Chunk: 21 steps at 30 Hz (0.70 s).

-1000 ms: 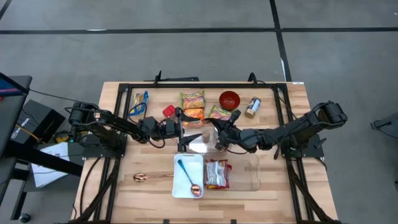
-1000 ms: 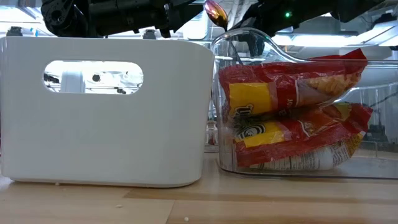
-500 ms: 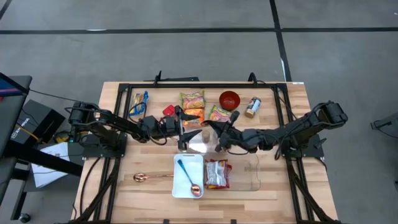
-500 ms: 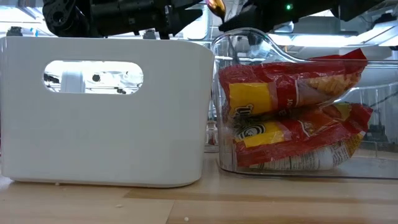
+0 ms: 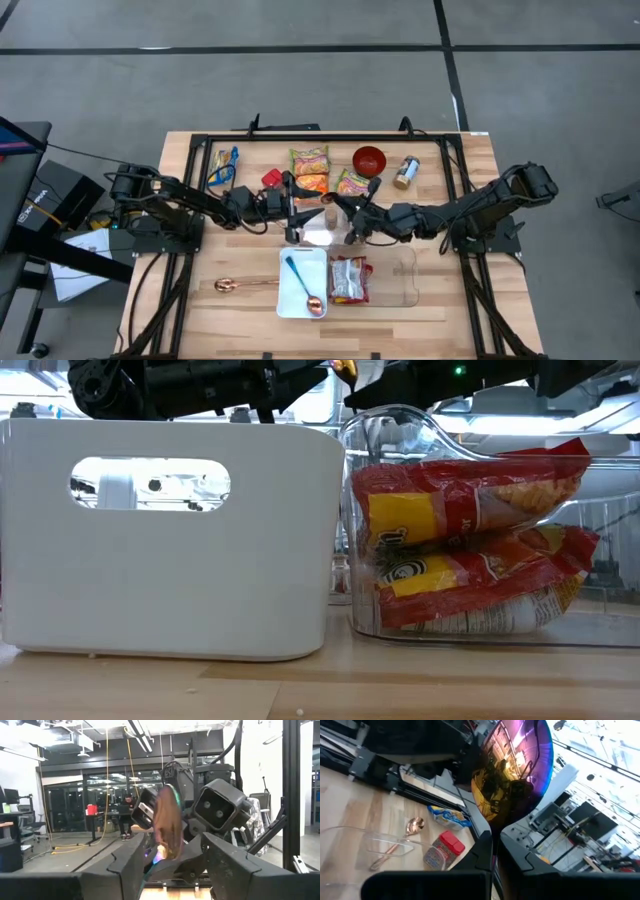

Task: Pick & Place Food Item
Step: Put the purple spoon into the white bin

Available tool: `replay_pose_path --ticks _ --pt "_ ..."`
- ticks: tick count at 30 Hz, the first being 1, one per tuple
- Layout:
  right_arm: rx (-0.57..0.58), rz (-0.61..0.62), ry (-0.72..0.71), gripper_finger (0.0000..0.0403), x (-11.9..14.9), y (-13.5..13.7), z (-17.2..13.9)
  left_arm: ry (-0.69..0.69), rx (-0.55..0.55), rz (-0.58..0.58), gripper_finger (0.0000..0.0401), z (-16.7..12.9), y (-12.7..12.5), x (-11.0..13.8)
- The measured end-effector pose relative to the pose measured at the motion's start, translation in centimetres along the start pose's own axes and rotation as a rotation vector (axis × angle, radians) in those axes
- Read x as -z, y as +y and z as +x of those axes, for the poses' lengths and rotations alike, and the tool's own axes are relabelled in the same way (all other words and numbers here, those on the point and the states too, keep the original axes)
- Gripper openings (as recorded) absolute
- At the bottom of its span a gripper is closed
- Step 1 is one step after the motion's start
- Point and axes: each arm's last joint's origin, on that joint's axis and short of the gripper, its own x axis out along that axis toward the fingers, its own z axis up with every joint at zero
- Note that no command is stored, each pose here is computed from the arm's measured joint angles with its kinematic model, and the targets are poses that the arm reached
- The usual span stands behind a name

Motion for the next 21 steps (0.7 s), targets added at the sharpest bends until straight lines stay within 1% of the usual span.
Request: replay_pose_path --ticks 5,7,11,15,21 --pt "-0.012 -0.028 0.033 0.0004 0.7 0.8 0.8 0.0 0.0 0.001 0.018 0.0 0.0 0.0" --pt "-0.006 -0.034 0.028 0.0004 0.4 1.3 1.5 0.001 0.0 0.001 0.0181 0.0 0.0 0.0" --pt "0.022 -0.115 0.09 0.0004 0.8 2.6 2.6 0.005 0.0 0.001 0.0179 0.0 0.0 0.0" --pt "0.066 -0.138 0.116 0.0006 0.7 2.7 3.0 0.022 -0.005 0.002 0.0161 0.0 0.0 0.2" --pt "0.102 -0.141 0.131 0.0006 0.0 2.2 2.4 0.033 -0.007 0.004 0.013 0.0 0.0 0.3"
